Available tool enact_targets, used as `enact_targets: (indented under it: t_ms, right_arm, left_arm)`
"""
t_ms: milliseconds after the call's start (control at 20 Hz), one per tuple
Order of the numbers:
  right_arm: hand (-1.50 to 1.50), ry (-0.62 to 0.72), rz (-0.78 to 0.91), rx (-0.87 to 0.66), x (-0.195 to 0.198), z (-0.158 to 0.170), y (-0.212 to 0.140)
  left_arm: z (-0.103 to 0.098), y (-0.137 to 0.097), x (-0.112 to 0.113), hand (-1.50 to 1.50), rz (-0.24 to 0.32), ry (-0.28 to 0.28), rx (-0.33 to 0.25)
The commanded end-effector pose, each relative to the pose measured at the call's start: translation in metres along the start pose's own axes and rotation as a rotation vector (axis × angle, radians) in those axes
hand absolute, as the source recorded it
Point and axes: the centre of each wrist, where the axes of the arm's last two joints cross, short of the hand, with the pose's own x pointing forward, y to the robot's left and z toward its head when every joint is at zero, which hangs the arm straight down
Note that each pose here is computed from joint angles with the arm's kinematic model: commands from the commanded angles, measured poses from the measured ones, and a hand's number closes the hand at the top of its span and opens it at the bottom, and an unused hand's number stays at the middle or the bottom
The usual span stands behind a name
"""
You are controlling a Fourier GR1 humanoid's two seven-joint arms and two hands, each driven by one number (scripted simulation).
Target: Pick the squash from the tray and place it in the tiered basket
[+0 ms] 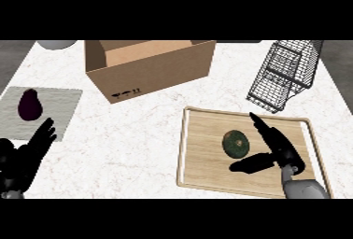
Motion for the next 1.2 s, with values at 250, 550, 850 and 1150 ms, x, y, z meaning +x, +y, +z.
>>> enact_targets:
  t_ms: [250, 550, 850, 1150]
  right_arm:
    - [-1.50, -0.008, -0.021, 0.044, -0.005, -0.029, 0.014]
    - [1.50, -0.149, 0.017, 0.002, -0.011, -0.014, 0.036]
    - [1.50, -0.179, -0.039, -0.112, 0.009, -0.018, 0.050]
    - [1.50, -0.110, 0.178, -0.345, 0.089, -0.024, 0.076]
  left_arm:
    - [-0.007, -0.017, -0.002, 0.00, 0.009, 0.014, -0.011]
    - [-0.005, -0.002, -0.013, 0.00, 0.004, 0.008, -0.013]
    - [-0.009, -0.016, -0.018, 0.00, 0.011, -0.007, -0.004]
    - [-0.009, -0.013, 0.001, 0.00, -0.011, -0.017, -0.038]
